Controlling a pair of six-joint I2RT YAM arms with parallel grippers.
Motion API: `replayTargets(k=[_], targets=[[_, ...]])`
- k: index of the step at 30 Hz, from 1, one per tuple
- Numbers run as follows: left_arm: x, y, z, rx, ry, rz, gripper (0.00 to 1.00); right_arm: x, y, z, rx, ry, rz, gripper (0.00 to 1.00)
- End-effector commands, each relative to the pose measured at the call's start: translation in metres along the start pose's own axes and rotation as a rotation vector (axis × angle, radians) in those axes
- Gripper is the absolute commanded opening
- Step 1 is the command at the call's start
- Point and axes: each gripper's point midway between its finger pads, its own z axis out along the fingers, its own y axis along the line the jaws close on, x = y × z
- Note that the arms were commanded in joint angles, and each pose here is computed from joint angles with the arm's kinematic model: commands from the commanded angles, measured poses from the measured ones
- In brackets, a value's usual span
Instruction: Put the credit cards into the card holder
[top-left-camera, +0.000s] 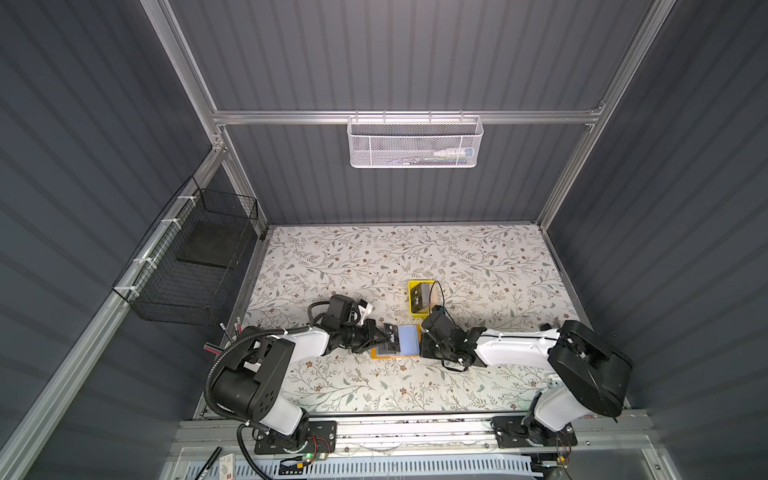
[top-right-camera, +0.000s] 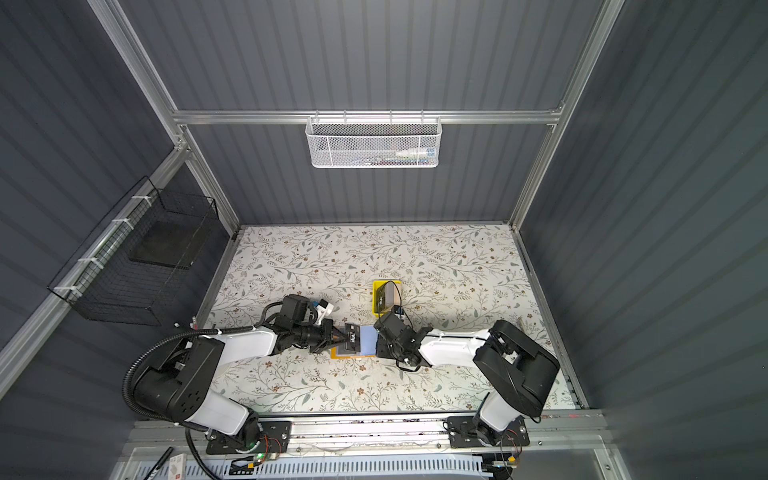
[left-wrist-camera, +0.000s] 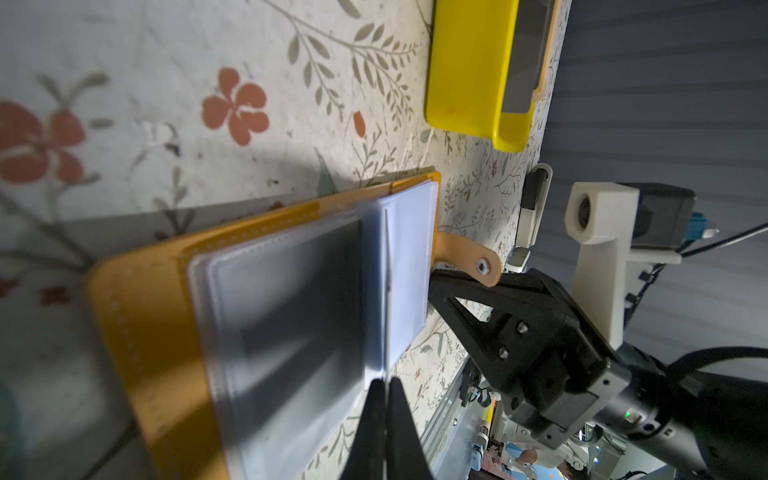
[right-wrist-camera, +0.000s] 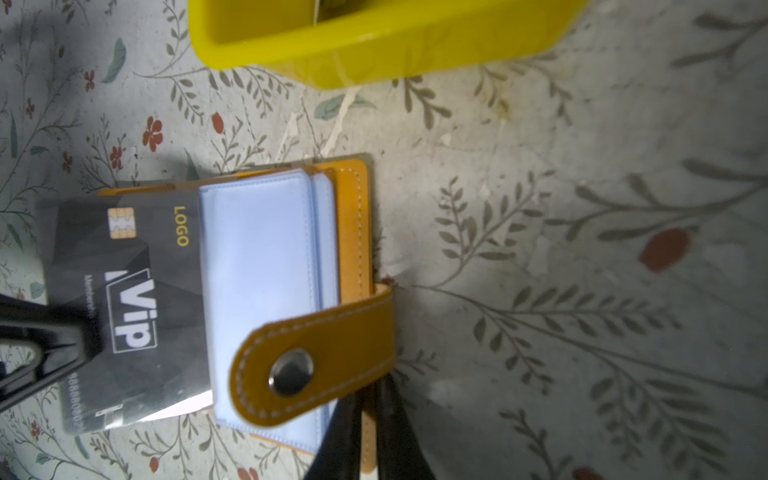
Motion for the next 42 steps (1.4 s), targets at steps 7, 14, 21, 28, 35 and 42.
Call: replayTargets(k=[7,14,21,28,35,42], targets=[[0.005,0.002,0.001,0.020,0.019,-0.007,0.00,0.016,-0.023,0.008,0.086,0.047,-0.010,0.13],[0.010,0.009,0.002,0.004,0.028,-0.028,0.00,0.017,-0.024,0.008,0.088,0.049,-0.011,0.12],[0.011,0.019,0.000,-0.046,0.007,-0.062,0.00,0.017,-0.024,0.008,0.089,0.049,-0.009,0.13],[0.012,0.017,0.000,-0.029,0.006,-0.070,0.00,0.016,-0.023,0.009,0.088,0.050,-0.012,0.13],[0.013,0.013,0.003,0.015,0.016,-0.080,0.00,0.016,-0.023,0.009,0.088,0.052,-0.016,0.13],[0.017,0.008,0.001,0.038,0.030,-0.054,0.00,0.017,-0.023,0.010,0.093,0.059,-0.018,0.12]])
